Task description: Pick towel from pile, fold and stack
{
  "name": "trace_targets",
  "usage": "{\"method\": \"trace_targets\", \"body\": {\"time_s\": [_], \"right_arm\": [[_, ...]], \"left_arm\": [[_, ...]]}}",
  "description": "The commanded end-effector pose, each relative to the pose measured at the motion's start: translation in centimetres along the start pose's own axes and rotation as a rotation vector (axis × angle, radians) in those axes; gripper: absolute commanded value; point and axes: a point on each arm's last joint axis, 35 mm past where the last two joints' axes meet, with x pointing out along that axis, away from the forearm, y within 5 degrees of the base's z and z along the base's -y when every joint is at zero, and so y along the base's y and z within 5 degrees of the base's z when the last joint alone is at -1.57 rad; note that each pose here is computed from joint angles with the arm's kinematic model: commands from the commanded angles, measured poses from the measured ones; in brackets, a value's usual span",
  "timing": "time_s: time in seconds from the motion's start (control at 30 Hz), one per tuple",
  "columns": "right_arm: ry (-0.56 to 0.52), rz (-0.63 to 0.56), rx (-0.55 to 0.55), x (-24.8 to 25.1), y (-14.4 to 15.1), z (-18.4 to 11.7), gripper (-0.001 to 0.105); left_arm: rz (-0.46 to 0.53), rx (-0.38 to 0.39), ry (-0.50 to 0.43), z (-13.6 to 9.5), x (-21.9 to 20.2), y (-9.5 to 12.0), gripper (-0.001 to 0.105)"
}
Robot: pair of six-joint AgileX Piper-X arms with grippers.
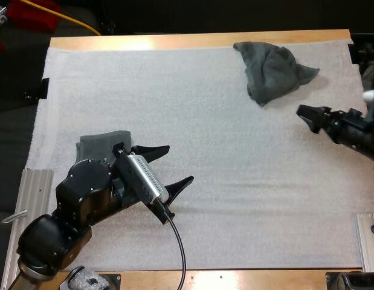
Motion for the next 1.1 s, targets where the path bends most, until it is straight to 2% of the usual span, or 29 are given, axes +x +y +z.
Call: {"method": "trace_targets", "body": {"time_s": [0.0, 0.1, 0.23, 0.27, 0.4, 0.43, 0.63, 0.73, 1.03, 1.07], "right_arm": [[-0.013, 0.026, -0.006, 0.8, 0.3, 0.4, 0.075], [0.008, -0.014, 0.051, 4.7, 0.4, -0.2, 0.075], [-0.005, -0.05, 0.13, 7.4, 0.0, -0.7, 0.075], [-0.048, -0.066, 0.235, 9.7, -1.0, -0.8, 0.075], [-0.075, -0.081, 0.313, 11.7, -2.2, -1.3, 0.075], [-0.081, -0.088, 0.389, 15.1, -4.1, -2.3, 0.075], [-0.07, -0.108, 0.421, 19.2, -5.8, -1.2, 0.075], [-0.083, -0.176, 0.536, 21.6, -7.2, -1.6, 0.073], [-0.038, -0.23, 0.596, 25.9, -9.9, -3.6, 0.072], [-0.03, -0.235, 0.6, 26.9, -10.5, -4.0, 0.062]], "left_arm": [[0.002, 0.004, -0.017, 0.4, 0.0, -0.1, 0.068], [0.002, 0.004, -0.017, 0.4, 0.0, -0.1, 0.068], [0.002, 0.004, -0.015, 0.3, 0.0, -0.1, 0.068], [0.005, 0.0, -0.006, 0.2, 0.0, 0.0, 0.068], [0.005, -0.002, -0.007, 0.2, 0.0, 0.0, 0.068], [0.005, -0.003, -0.007, 0.2, 0.0, 0.0, 0.068], [0.005, -0.003, -0.006, 0.2, 0.0, 0.0, 0.068], [0.005, -0.003, -0.006, 0.2, 0.0, 0.0, 0.068], [0.005, -0.003, -0.006, 0.2, 0.0, 0.0, 0.068], [0.005, -0.003, -0.006, 0.2, 0.0, 0.0, 0.068]]}}
